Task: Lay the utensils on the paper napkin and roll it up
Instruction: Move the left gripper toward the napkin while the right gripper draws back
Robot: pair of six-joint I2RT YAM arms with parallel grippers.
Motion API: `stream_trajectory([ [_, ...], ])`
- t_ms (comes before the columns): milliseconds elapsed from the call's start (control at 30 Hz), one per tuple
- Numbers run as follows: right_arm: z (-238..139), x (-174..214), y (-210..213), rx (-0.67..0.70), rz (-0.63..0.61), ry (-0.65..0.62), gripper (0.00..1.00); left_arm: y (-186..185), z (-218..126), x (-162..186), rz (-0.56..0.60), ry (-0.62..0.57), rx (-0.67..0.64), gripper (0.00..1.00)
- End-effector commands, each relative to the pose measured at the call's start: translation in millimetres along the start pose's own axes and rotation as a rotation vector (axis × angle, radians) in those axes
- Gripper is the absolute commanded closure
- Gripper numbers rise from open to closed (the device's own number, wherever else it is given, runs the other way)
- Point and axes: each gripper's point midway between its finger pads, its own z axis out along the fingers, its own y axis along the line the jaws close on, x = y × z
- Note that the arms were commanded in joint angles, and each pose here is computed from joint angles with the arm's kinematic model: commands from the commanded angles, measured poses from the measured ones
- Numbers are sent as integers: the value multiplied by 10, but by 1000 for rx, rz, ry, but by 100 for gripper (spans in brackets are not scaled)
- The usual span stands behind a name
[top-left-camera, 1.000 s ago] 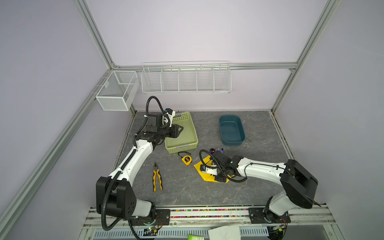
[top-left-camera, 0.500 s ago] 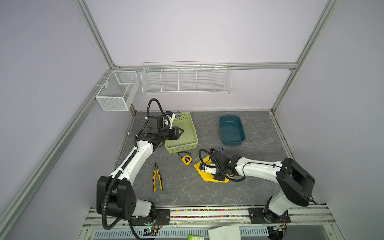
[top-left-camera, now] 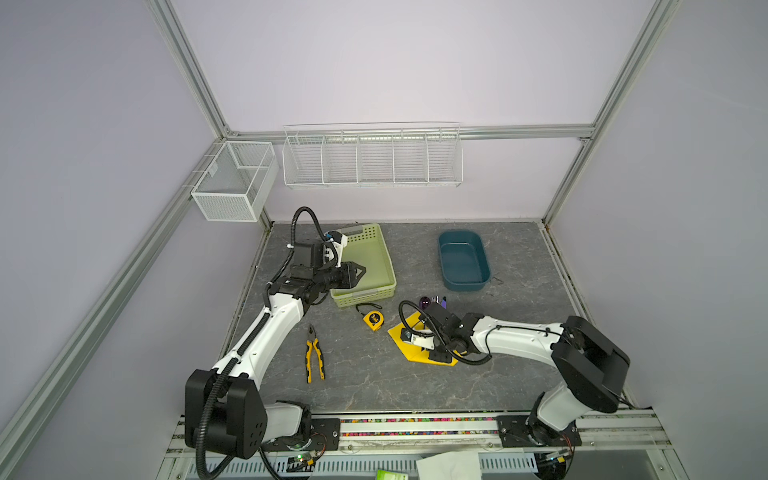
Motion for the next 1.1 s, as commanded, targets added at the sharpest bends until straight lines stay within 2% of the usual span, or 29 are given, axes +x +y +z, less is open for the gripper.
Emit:
stream_trajectory([
  [0,16,99,-10,15,-5,24,83,-100,-17,52,2,3,26,66],
  [333,-32,137,-124,91,0,29,63,-283,37,256,4,40,47,66],
  [733,-113,129,-243,164,14,13,59,-365,76,387,-29,54,72,65],
  [900,-277,-10,-255,149,92,-52,59,-483,124,491,-36,82,109,65],
  [1067,-413,-51,-297,131,286,-67,59,-659,222,708,-22,147,150,66],
])
